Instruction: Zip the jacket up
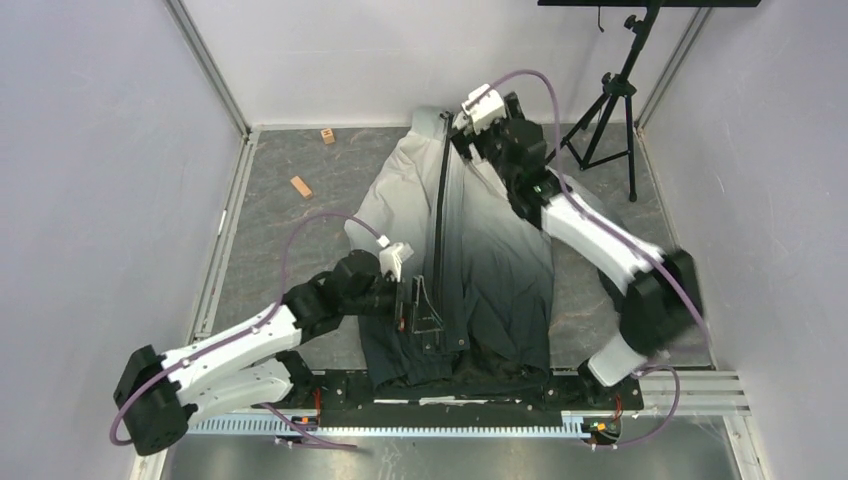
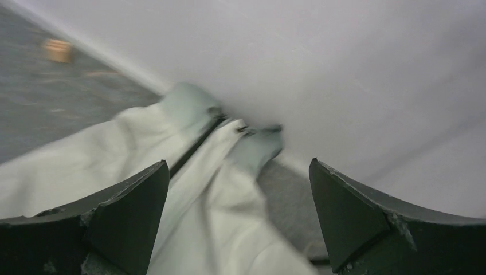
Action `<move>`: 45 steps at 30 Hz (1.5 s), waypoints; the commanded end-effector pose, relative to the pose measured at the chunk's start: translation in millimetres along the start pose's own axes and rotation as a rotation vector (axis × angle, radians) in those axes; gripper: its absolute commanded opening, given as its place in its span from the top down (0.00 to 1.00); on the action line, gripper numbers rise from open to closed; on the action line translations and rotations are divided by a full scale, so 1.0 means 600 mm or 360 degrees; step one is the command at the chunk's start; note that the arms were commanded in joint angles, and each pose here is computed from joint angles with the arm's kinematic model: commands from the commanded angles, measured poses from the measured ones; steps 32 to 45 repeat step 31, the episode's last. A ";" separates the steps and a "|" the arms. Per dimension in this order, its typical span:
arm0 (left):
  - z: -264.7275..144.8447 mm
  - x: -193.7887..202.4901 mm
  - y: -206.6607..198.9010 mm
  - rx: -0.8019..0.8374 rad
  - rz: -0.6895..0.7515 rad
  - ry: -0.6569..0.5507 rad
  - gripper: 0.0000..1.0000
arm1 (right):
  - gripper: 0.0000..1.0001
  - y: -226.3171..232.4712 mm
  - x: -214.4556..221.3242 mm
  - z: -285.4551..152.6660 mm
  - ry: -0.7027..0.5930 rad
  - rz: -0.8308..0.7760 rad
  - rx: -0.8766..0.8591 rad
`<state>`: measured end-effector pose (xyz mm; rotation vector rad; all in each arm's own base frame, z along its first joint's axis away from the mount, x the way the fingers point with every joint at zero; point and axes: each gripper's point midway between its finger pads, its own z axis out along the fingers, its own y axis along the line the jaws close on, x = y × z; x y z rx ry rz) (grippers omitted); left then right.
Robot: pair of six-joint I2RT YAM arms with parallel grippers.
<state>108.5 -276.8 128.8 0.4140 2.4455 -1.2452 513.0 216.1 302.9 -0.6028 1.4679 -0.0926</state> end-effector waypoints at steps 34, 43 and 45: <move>-0.655 -0.295 -0.300 -0.0108 0.0876 -0.2061 0.00 | 0.01 -0.282 -0.203 -0.728 -0.0457 0.0662 0.0576; -0.655 -0.295 -0.300 -0.0108 0.0876 -0.2061 0.00 | 0.01 -0.282 -0.203 -0.728 -0.0457 0.0662 0.0576; -0.655 -0.295 -0.300 -0.0108 0.0876 -0.2061 0.00 | 0.01 -0.282 -0.203 -0.728 -0.0457 0.0662 0.0576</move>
